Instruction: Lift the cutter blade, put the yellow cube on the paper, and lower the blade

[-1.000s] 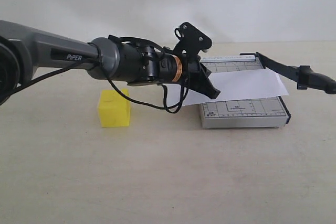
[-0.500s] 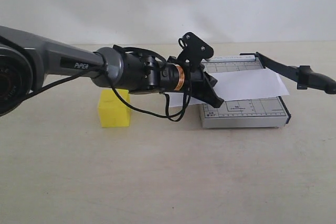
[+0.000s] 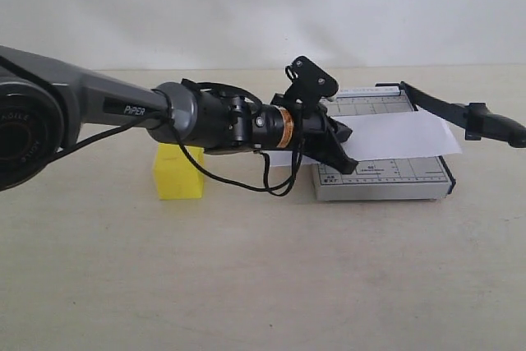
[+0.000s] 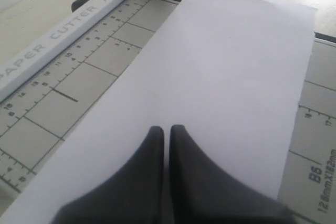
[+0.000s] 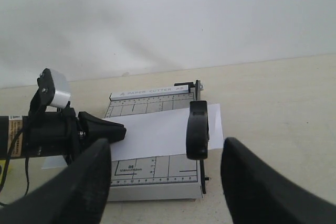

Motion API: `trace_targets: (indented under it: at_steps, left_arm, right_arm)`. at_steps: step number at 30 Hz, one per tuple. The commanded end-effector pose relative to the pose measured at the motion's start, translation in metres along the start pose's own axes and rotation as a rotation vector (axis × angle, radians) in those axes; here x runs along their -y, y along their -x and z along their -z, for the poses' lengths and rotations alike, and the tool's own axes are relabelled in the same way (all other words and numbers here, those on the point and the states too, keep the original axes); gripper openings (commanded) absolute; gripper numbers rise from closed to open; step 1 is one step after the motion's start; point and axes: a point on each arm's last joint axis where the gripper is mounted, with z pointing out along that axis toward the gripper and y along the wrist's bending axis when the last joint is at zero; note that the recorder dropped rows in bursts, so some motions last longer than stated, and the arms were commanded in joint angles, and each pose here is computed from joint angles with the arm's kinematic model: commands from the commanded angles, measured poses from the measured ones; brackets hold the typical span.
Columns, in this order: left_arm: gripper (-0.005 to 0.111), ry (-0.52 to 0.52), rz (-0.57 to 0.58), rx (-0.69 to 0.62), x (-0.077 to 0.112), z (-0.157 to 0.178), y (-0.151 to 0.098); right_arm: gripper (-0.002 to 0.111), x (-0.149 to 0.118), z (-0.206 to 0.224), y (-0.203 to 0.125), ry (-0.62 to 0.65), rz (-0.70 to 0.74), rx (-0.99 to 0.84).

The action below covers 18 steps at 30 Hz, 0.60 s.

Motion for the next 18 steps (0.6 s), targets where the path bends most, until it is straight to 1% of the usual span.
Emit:
trace_targets:
  at_steps: [1, 6, 10, 15, 18]
  left_arm:
    - [0.004, 0.008, 0.007, -0.016, 0.0, -0.009, -0.007]
    - [0.004, 0.015, 0.003, 0.018, -0.003, -0.01, 0.005]
    - [0.004, 0.008, 0.005, 0.03, 0.002, -0.011, 0.01]
    - [0.004, 0.0, -0.014, 0.076, 0.01, -0.004, 0.034]
    - [0.005, 0.007, -0.025, 0.109, 0.01, 0.005, 0.051]
  right_arm:
    - [0.058, 0.0, 0.001, 0.001, 0.005, 0.0, 0.018]
    - [0.058, 0.0, 0.001, 0.001, 0.005, 0.0, 0.018]
    - [0.058, 0.0, 0.001, 0.001, 0.005, 0.0, 0.018]
    - [0.058, 0.0, 0.001, 0.001, 0.005, 0.0, 0.018]
    - [0.058, 0.0, 0.001, 0.001, 0.005, 0.0, 0.018]
